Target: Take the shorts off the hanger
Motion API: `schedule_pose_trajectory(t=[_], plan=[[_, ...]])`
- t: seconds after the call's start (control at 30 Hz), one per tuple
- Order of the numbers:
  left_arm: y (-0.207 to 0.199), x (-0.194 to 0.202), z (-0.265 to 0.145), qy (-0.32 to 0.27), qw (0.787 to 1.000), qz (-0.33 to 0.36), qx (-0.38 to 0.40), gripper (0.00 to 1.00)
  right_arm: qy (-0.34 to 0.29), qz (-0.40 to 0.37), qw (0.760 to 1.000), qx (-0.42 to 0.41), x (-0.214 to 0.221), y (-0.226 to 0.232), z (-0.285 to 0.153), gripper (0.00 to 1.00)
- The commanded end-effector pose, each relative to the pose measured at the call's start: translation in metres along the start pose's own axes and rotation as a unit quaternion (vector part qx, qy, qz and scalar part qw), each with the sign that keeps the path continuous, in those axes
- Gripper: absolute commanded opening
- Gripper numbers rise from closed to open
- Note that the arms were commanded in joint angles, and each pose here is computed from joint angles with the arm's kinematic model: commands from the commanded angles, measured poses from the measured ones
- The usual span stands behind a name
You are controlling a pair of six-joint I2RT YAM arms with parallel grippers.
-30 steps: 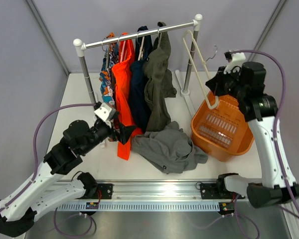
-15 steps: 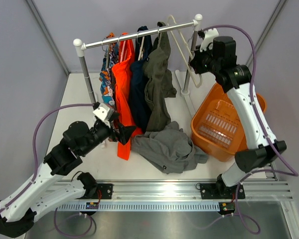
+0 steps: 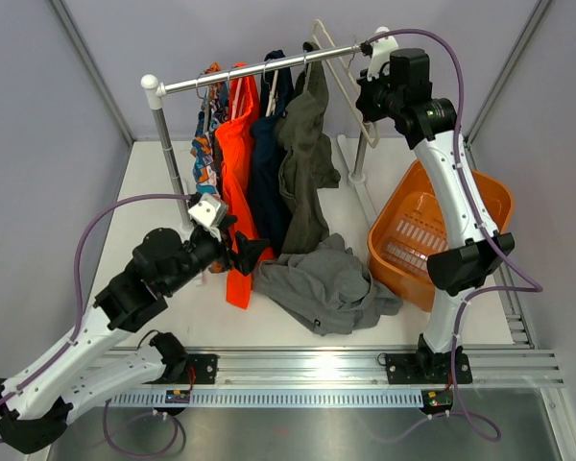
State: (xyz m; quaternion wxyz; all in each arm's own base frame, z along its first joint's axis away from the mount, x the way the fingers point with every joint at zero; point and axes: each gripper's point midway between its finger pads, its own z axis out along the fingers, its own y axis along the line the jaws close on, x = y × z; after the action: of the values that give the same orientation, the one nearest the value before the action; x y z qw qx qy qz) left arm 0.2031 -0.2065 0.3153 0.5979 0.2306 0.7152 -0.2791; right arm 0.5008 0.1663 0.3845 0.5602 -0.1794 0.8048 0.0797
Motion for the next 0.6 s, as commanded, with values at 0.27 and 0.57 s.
schedule_pose_trajectory(t=[0.27, 0.57], plan=[[-0.006, -0.014, 0.004, -0.034, 0.999, -0.014, 0.012, 0.99, -0.003, -0.016, 1.000, -0.025, 0.000, 0.012, -0.009, 0.30], [-0.005, -0.013, 0.000, -0.037, 0.999, -0.013, 0.014, 0.99, -0.030, -0.008, 0.998, -0.047, -0.012, 0.009, -0.089, 0.91]])
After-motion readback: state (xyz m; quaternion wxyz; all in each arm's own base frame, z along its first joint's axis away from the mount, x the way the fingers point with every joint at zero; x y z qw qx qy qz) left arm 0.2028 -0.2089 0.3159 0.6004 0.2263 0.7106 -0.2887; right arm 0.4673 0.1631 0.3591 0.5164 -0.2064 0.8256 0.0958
